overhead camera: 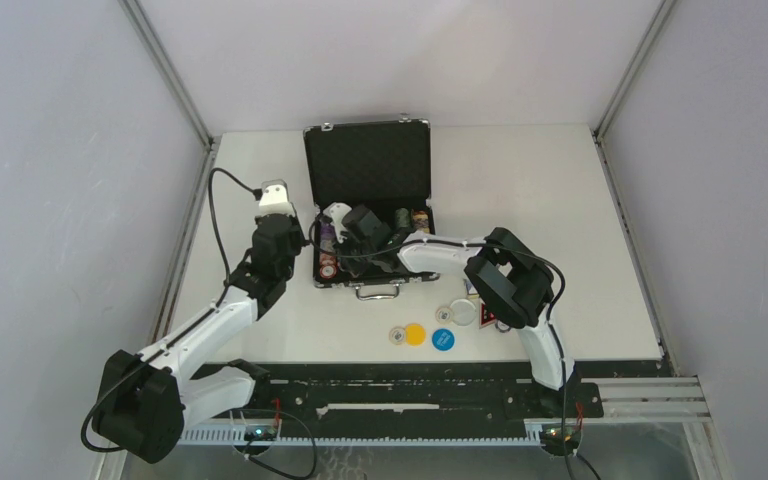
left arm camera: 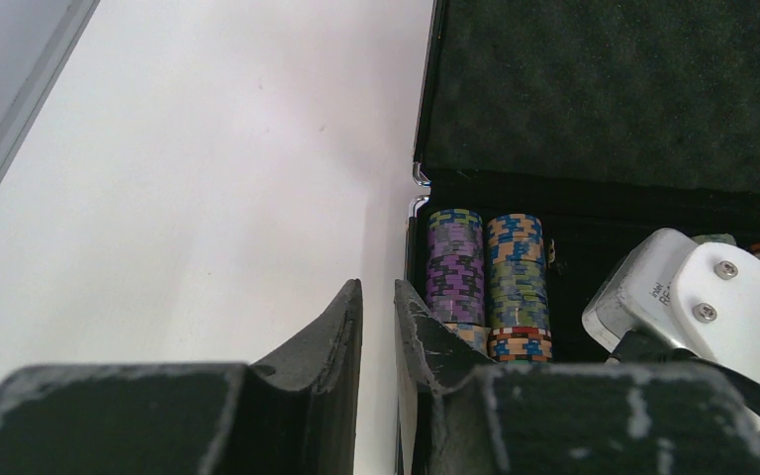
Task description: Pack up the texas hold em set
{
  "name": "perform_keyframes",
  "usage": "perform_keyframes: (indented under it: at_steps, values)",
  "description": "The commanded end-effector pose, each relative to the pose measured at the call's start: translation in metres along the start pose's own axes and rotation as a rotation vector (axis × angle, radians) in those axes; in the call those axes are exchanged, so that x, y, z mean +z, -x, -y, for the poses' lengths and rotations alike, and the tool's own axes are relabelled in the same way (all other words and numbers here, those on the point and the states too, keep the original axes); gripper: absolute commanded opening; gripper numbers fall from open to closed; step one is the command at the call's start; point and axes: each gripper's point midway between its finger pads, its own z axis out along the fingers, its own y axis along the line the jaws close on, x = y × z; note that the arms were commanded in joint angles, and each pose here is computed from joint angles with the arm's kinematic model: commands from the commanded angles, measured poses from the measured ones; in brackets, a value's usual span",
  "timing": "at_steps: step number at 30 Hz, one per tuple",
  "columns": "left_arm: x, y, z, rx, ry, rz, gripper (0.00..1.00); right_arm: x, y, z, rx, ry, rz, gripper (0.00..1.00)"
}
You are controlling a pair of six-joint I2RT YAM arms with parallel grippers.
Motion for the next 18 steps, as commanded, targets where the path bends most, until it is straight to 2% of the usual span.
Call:
perform_keyframes:
  at_steps: [1, 9, 18]
  values:
    - [0.0, 0.004, -0.003, -0.026, 0.016, 0.021, 0.22, -0.009, 0.018, -0.006, -0.01, 0.021, 0.049, 0.0]
    - [0.001, 0.005, 0.0, -0.035, 0.002, 0.023, 0.22, -0.012, -0.006, -0.007, 0.009, 0.014, 0.019, 0.0]
    - [0.001, 0.005, -0.001, -0.034, 0.005, 0.024, 0.22, -0.003, 0.012, 0.005, 0.008, -0.007, 0.041, 0.0]
